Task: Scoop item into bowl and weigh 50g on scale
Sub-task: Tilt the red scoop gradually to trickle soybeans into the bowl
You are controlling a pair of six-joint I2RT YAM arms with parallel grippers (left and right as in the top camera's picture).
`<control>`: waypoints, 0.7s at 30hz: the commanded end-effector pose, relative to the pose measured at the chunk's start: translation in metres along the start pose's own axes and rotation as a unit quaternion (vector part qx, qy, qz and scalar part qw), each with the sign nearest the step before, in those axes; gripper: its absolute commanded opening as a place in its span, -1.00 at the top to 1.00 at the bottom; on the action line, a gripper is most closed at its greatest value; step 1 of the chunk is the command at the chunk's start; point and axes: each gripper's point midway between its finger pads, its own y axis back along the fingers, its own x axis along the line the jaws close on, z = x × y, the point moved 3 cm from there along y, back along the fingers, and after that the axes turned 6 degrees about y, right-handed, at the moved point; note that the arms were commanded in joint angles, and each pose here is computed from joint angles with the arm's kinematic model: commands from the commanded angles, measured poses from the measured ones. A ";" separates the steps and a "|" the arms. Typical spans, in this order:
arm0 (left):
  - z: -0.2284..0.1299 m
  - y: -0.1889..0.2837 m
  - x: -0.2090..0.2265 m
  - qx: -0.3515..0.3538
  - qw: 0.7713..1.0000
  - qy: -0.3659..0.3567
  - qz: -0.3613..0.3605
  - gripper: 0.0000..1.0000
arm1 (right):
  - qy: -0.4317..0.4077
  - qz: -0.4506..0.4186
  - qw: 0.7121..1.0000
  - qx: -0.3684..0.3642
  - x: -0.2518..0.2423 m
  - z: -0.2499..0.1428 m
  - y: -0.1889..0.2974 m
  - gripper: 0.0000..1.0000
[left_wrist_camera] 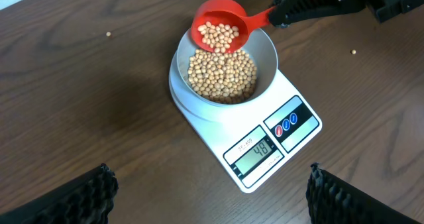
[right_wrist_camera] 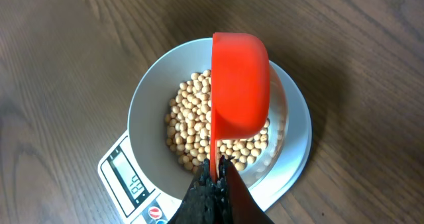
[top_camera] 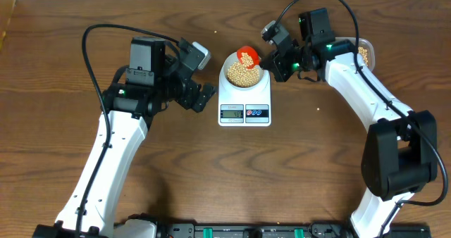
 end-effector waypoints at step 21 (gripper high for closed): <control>-0.001 0.000 -0.001 -0.001 1.000 -0.008 -0.006 -0.88 | 0.032 0.011 0.999 0.010 0.011 -0.001 -0.008 0.98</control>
